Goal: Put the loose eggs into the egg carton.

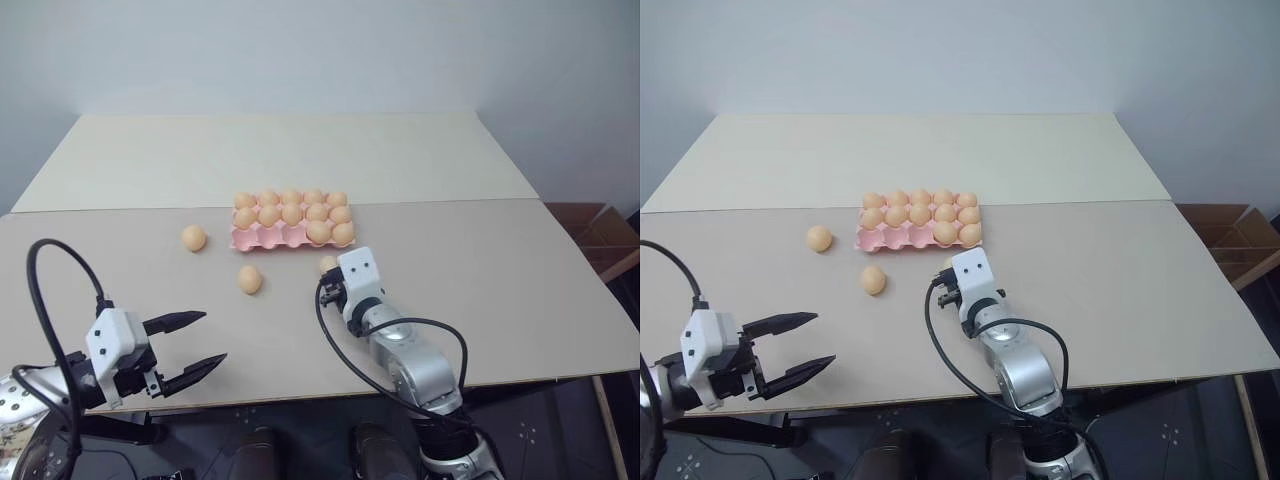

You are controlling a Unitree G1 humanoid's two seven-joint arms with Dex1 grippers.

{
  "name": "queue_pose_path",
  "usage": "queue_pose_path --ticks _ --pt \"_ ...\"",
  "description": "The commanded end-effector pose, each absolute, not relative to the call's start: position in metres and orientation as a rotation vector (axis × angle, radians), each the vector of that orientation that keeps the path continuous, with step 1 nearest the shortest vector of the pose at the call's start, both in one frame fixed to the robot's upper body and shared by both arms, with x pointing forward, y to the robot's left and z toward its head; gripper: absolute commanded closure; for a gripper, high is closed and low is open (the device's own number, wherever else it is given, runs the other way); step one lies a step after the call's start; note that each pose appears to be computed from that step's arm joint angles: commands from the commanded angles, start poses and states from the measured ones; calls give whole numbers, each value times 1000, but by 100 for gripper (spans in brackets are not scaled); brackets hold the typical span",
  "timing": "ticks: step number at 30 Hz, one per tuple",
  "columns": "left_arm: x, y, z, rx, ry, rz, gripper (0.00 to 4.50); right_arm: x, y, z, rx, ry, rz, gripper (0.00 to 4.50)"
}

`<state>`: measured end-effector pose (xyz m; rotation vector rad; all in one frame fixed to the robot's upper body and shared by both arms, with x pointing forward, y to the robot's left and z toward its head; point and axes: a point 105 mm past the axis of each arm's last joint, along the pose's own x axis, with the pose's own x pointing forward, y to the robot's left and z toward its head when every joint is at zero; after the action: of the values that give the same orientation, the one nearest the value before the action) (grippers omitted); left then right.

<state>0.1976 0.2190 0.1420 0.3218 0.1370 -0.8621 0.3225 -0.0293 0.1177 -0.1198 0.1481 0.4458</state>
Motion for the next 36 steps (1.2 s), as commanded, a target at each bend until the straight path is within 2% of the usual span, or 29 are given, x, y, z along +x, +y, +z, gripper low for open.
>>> queue_pose_path --ticks 1,5,14,22,30,36 --pt "193 222 151 333 121 -802 62 311 -22 149 -163 13 534 344" --pt "188 225 150 322 147 -767 62 311 -8 166 -182 -42 587 346" --pt "194 227 157 307 141 -710 62 338 22 183 -134 -35 616 346" --pt "199 223 167 326 179 -714 62 367 30 181 -150 48 575 346" --pt "215 226 183 360 201 -722 62 382 40 172 -217 64 583 346" --pt "216 222 183 365 205 -739 62 387 44 167 -224 77 583 346"
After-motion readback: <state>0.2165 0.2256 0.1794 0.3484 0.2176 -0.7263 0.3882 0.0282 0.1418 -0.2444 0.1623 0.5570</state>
